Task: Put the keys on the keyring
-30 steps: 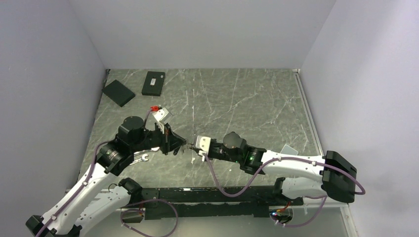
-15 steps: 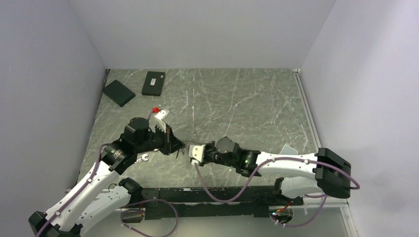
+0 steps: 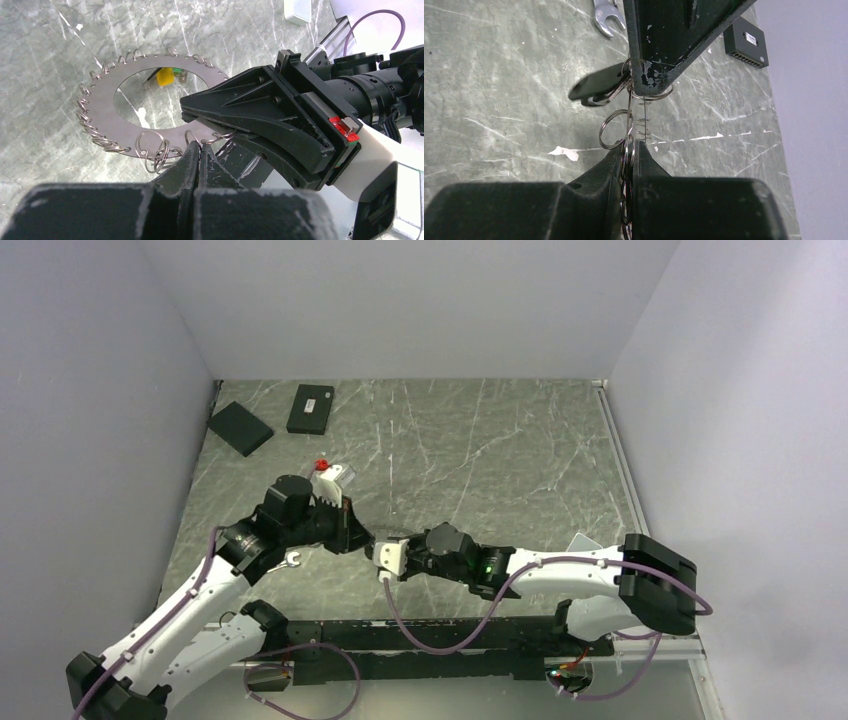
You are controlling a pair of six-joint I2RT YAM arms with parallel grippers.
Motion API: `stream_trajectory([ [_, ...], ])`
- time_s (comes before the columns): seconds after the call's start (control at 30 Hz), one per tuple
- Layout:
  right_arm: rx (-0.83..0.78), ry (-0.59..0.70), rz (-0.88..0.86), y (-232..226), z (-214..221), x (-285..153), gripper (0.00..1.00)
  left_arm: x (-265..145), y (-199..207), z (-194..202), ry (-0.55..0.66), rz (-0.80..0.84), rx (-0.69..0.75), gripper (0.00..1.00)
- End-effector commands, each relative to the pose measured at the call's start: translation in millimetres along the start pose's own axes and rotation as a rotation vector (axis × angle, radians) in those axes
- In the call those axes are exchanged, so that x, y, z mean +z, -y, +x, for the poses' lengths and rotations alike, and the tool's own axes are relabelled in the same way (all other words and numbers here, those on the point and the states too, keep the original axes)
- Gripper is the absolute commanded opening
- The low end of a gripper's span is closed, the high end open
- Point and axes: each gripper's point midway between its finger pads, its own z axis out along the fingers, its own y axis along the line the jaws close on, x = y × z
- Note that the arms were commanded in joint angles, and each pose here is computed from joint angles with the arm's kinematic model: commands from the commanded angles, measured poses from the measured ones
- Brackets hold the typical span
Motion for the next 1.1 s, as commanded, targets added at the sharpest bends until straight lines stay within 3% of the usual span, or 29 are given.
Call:
stream_trajectory([
  [0.0,0.039,-0.006,0.161,46.0,-5.5,-0.2,0.00,-13.6,29.0,18.2,-0.093,0.140,-0.008,0.00],
  [0.1,0.066,-0.006,0.170,50.3,-3.9,-0.9,0.00,-14.9,29.5,22.4,-0.112,0.150,0.005,0.00],
  [0.37,0.173,0.002,0.149,55.5,-1.1,-1.4,0.00,-27.8,41.6,16.3,-0.025,0.211,0.073,0.00],
  [0.8,0.005,-0.048,0.262,73.0,9.9,-12.1,0.00,-27.1,45.7,43.8,-0.300,0.210,-0.083,0.00],
  [1.07,-0.046,-0.001,0.264,62.1,8.4,-17.2,0.00,-18.1,31.8,34.7,-0.294,0.091,-0.153,0.00],
])
